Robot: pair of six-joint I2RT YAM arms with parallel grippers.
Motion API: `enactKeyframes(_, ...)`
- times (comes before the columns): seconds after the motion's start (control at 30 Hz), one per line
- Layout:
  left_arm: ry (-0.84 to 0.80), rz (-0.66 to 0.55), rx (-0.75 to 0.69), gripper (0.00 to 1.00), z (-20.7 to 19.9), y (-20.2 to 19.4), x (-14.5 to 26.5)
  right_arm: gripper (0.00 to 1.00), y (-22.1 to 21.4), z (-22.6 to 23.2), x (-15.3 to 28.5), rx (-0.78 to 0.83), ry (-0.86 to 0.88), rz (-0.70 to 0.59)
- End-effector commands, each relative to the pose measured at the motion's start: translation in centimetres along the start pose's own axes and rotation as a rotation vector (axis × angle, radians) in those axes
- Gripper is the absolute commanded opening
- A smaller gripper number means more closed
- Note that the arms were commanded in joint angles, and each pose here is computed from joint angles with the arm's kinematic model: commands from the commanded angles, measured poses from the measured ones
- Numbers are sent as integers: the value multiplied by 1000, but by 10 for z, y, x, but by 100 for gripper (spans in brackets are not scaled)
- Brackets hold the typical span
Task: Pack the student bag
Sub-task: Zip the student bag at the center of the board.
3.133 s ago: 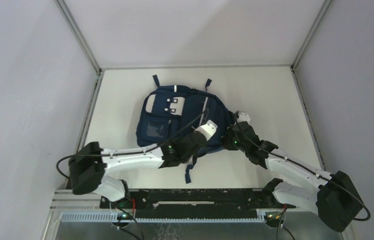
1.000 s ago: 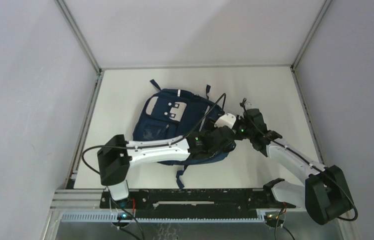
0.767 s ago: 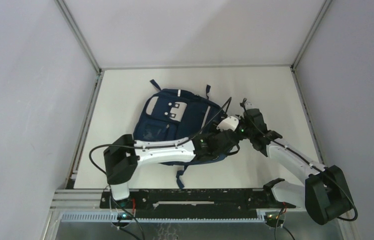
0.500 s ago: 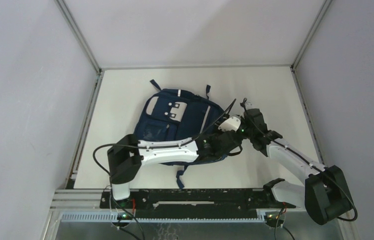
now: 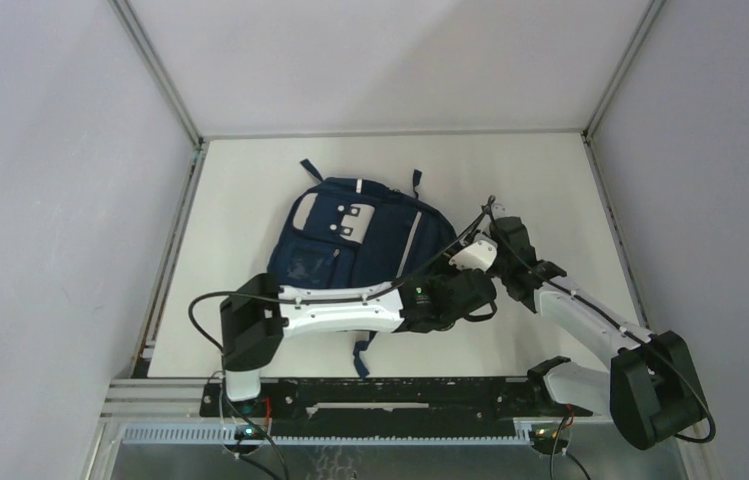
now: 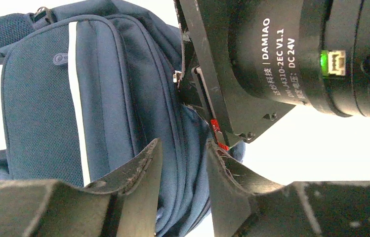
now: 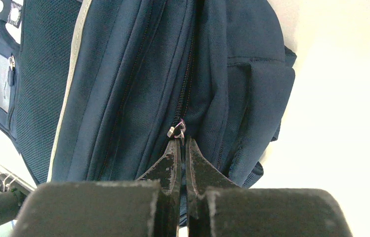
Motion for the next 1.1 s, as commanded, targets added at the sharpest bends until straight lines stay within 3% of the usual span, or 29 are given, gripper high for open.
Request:
enactKeyframes(0.0,37,-11,3,41,3,15,-3,0,13,-4,1,-6,-15,-58)
enactKeyframes(0.27,-1,61,70,44,-2,-8,-27,0,13,-2,3,-6,-11,-61)
enactKeyframes(0.57,53,97,54,35,7,-23,-42,0,14,-1,7,-4,-7,-67)
enactKeyframes(0.7,61,122,64,26,14,-31,-48,0,14,-1,10,-1,-9,-70)
enactKeyframes(0.77,58,133,68,17,17,-35,-49,0,14,-2,11,1,-12,-72)
enactKeyframes(0.83,56,143,71,1,21,-39,-50,0,13,-3,11,3,-17,-71)
enactKeyframes(1.07,-96,71,139,0,35,-41,-24,0,12,-2,13,14,-8,-62)
Point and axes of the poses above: each gripper's point midway between its finger pads, its own x axis back along the fingers, its own z axis along the line the jaws close on, y = z × x, the point moved 3 cm from there along x, back along the fingers, and after that the axes turned 15 degrees about -x, right-handed, at the moved point
